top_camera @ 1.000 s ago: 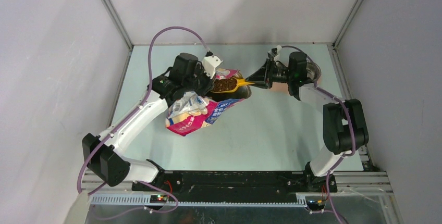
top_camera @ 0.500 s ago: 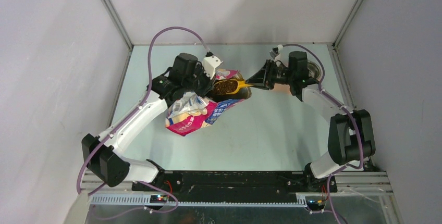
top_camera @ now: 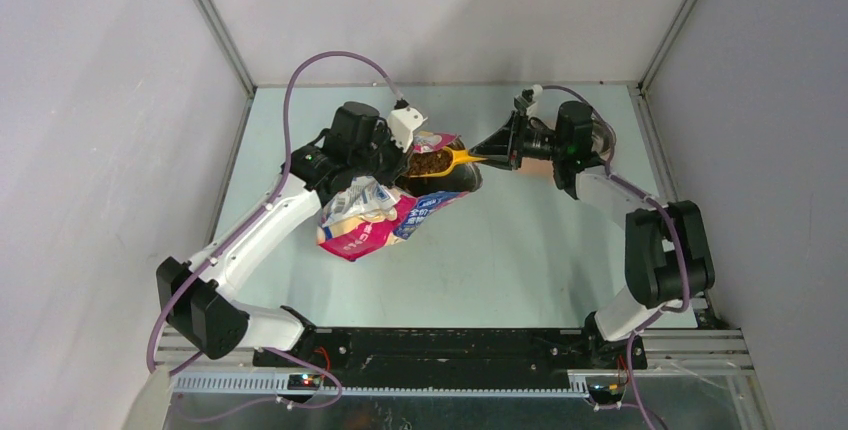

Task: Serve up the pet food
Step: Collect the pet food from the pet food bag.

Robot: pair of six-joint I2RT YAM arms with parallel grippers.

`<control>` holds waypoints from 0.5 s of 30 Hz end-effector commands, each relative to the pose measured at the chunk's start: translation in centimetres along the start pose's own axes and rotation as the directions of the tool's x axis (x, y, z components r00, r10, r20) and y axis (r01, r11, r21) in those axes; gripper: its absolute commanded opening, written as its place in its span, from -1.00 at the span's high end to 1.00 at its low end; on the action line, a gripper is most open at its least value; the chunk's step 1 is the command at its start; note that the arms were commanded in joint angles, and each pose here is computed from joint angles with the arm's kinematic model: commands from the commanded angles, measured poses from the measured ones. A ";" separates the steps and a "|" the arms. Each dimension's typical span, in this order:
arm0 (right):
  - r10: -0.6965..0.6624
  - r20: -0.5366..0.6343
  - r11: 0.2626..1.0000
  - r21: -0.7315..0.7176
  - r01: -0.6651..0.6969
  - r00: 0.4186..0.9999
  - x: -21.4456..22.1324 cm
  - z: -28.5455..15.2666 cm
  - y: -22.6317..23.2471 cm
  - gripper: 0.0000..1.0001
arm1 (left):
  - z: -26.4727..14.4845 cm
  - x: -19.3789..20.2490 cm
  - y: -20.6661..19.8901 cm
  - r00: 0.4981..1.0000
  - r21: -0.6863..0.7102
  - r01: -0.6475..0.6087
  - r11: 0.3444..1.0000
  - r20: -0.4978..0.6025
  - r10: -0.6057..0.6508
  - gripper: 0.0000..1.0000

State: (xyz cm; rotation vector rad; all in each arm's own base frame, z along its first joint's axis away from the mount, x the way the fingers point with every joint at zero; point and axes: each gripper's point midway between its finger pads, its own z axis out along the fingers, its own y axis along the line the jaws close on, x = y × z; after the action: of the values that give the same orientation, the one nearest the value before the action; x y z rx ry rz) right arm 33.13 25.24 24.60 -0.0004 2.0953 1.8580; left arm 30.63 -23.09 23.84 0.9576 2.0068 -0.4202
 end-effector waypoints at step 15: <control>0.027 -0.005 0.985 -0.171 -0.027 1.000 0.0 -1.3 0.1 1.00 | -1.5 -1.0 -2.2 0.998 0.104 -0.035 0.994 0.051 0.030 1.00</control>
State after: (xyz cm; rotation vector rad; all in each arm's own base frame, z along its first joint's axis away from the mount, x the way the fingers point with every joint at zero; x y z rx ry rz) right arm 32.81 24.72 23.10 0.0677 2.0290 2.0164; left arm 30.49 -23.19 23.81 0.9716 2.0030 -0.4280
